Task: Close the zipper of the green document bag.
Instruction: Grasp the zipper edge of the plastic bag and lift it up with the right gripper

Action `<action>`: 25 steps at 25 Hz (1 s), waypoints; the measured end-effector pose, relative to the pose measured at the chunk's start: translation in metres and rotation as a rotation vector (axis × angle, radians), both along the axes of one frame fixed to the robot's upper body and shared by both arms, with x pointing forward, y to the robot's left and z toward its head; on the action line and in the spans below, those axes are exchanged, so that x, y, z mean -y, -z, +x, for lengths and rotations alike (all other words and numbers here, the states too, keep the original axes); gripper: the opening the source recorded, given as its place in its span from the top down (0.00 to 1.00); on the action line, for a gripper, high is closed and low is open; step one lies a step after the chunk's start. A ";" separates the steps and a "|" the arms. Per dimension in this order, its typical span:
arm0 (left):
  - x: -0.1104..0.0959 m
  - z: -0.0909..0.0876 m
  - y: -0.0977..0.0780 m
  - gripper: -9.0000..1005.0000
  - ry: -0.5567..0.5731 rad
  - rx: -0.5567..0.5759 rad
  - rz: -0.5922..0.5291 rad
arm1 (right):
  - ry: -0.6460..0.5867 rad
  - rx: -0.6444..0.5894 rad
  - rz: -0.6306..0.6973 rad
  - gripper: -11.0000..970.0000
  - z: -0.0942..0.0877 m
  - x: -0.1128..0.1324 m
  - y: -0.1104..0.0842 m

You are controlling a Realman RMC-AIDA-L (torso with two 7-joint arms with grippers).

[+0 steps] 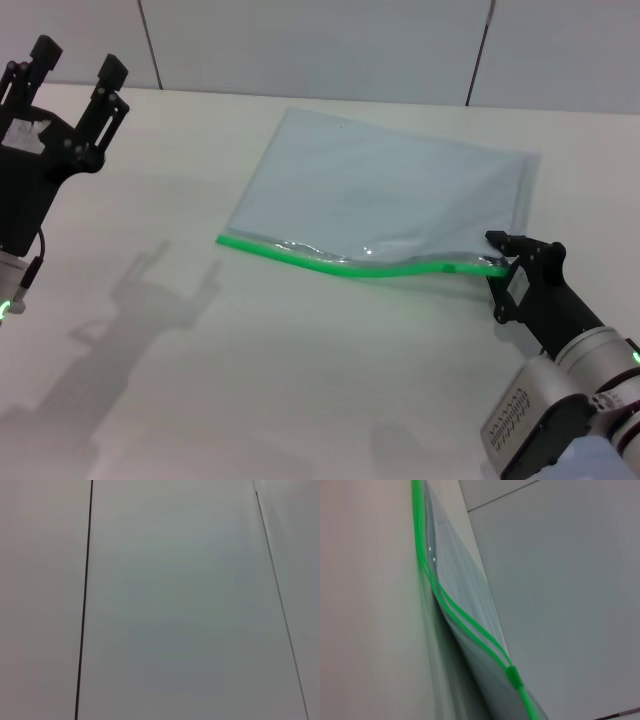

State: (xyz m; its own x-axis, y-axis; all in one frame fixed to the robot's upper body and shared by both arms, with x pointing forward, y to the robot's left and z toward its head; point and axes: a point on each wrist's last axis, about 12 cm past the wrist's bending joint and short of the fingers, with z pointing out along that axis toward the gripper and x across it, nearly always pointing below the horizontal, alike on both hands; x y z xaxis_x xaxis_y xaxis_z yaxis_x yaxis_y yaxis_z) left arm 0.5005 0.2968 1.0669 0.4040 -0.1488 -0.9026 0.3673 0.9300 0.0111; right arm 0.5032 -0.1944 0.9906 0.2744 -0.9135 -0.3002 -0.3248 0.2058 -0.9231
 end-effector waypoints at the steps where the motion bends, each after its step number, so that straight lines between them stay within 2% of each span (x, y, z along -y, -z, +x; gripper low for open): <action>1: 0.000 0.000 0.000 0.30 0.000 -0.002 0.001 | -0.001 0.000 0.002 0.77 0.000 -0.001 0.000; 3: 0.000 0.000 0.001 0.30 -0.001 -0.006 0.003 | -0.003 0.000 0.007 0.85 0.000 -0.002 -0.001; 15: 0.005 0.007 0.004 0.31 0.026 -0.048 0.035 | -0.029 0.022 0.040 0.93 0.002 -0.014 -0.008; 19: 0.014 0.014 0.006 0.31 0.085 -0.077 0.092 | -0.042 0.026 0.048 0.94 0.004 -0.018 -0.011; 25: 0.035 0.027 0.011 0.31 0.243 -0.113 0.302 | -0.072 0.044 0.066 0.94 0.009 -0.027 -0.018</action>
